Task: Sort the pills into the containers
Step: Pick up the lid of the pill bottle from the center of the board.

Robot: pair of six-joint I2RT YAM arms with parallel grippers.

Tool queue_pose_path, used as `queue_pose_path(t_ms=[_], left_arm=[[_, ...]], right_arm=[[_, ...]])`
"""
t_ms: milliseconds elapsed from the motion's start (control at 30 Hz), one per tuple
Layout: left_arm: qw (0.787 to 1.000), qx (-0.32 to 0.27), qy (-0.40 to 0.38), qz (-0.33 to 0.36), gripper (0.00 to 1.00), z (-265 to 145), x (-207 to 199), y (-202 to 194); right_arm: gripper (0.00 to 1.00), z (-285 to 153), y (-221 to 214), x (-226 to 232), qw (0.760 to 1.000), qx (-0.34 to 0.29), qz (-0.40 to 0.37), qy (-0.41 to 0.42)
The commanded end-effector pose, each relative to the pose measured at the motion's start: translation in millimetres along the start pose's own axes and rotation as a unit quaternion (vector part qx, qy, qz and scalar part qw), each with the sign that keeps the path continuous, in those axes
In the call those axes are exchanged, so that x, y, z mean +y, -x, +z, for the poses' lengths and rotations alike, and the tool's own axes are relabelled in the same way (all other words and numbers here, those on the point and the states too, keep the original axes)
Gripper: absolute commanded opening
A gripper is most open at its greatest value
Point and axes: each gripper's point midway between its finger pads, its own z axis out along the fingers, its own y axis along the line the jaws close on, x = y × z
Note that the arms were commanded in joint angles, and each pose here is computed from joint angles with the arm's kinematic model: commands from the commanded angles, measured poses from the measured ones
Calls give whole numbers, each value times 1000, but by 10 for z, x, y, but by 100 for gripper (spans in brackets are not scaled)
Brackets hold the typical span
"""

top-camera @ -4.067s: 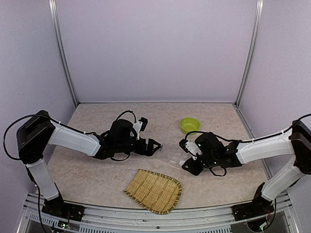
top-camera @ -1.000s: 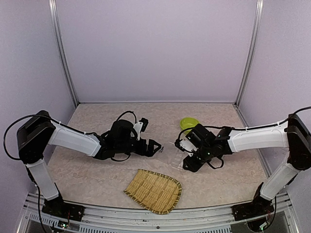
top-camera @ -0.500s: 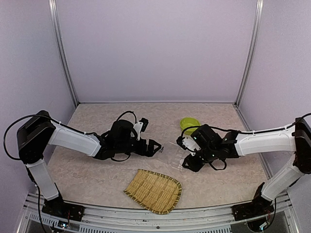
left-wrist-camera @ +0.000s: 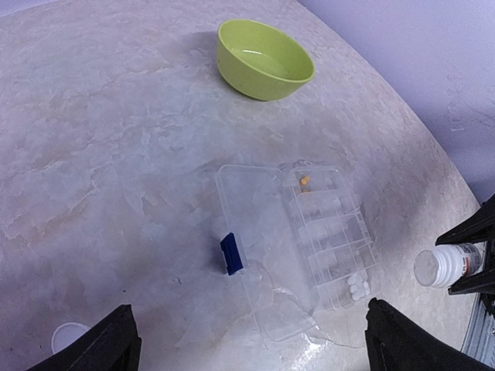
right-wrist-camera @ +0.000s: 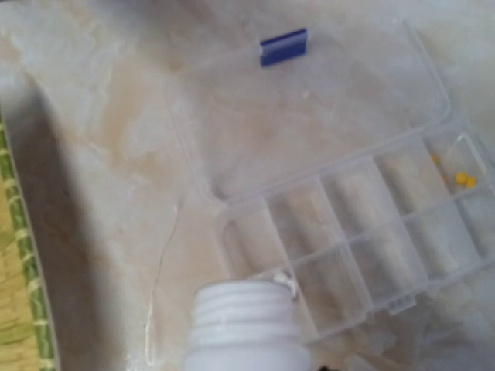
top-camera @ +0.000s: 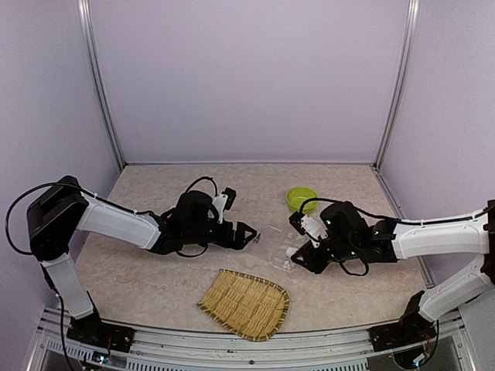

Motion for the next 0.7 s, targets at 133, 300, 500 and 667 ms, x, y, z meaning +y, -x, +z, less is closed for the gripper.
queue_pose_path(t_ms=[133, 300, 500, 667], left_arm=[[1000, 0, 2, 11, 99, 19, -7, -22], [1000, 1, 9, 10, 99, 22, 33, -28], [1000, 2, 14, 6, 99, 21, 74, -26], [1000, 3, 17, 4, 99, 22, 101, -28]], right_arm=[[7, -132, 167, -13, 997, -76, 18, 6], [8, -239, 214, -2, 993, -117, 23, 13], [9, -487, 337, -3, 981, -192, 21, 17], [8, -808, 452, -56, 963, -269, 14, 3]])
